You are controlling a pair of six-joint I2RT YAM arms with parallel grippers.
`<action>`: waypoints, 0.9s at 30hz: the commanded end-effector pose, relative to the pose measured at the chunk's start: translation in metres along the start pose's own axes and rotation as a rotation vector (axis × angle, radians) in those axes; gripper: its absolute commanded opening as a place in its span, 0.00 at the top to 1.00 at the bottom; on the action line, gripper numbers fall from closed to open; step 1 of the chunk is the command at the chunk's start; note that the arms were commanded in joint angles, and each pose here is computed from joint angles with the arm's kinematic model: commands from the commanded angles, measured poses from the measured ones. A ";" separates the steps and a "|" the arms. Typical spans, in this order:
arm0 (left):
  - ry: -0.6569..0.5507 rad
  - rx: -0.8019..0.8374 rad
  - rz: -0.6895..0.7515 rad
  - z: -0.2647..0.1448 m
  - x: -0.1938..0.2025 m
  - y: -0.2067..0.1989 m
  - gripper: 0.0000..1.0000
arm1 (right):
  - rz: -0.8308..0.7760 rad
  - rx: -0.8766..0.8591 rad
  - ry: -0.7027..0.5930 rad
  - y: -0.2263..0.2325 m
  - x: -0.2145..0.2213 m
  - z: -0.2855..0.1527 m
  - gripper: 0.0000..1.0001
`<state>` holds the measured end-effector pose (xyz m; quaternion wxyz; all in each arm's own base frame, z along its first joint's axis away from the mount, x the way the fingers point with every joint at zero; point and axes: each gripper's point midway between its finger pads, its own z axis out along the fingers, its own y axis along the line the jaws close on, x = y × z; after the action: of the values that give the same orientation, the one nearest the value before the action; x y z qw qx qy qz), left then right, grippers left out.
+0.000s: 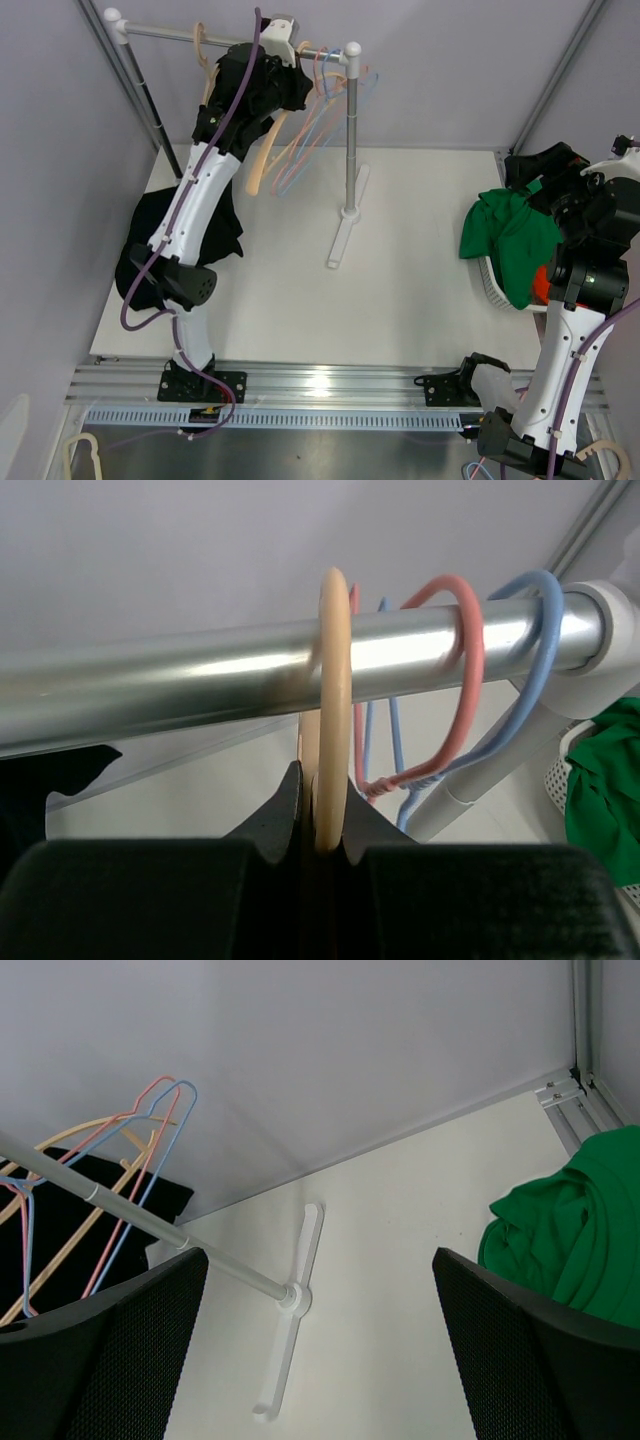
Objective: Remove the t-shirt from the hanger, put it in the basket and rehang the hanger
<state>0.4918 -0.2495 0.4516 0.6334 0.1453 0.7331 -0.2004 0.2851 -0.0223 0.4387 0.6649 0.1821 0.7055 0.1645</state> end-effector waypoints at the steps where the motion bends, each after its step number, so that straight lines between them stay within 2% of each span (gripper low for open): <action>1: -0.047 0.063 0.028 -0.011 -0.019 -0.017 0.99 | -0.013 -0.046 -0.013 0.010 -0.003 -0.001 0.00; 2: -0.048 0.069 0.030 -0.015 -0.021 -0.019 0.98 | -0.013 -0.047 -0.014 0.010 -0.004 -0.002 0.01; 4: -0.048 0.077 0.033 -0.020 -0.024 -0.020 0.87 | -0.011 -0.048 -0.012 0.010 -0.004 -0.002 0.01; 5: -0.043 0.079 0.038 -0.023 -0.023 -0.021 0.69 | -0.010 -0.048 -0.013 0.011 -0.004 -0.002 0.01; 9: -0.060 0.015 0.041 -0.046 -0.036 -0.009 0.41 | 0.014 -0.058 -0.021 0.015 -0.006 -0.003 0.01; 12: -0.064 0.017 0.033 -0.069 -0.046 -0.007 0.38 | 0.027 -0.074 -0.023 0.019 -0.008 -0.003 0.01; 15: -0.040 0.026 0.006 -0.088 -0.045 0.002 0.29 | 0.036 -0.096 -0.015 0.026 -0.008 -0.004 0.01; 16: -0.067 0.023 0.001 -0.104 -0.056 0.003 0.28 | 0.036 -0.098 -0.012 0.027 -0.008 -0.004 0.01; 20: -0.098 -0.079 -0.037 -0.139 -0.066 0.035 0.30 | 0.036 -0.113 0.001 0.033 -0.006 -0.005 0.01; 23: -0.139 -0.223 -0.023 -0.161 -0.078 0.064 0.30 | 0.030 -0.118 0.001 0.035 -0.007 -0.005 0.01; 27: -0.153 -0.369 -0.023 -0.171 -0.081 0.100 0.28 | 0.021 -0.115 0.006 0.037 -0.009 -0.004 0.01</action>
<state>0.3940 -0.1029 0.5451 0.7002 0.0429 0.7021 -0.1225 0.2872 -0.0005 0.4461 0.6571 0.1675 0.7054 0.2063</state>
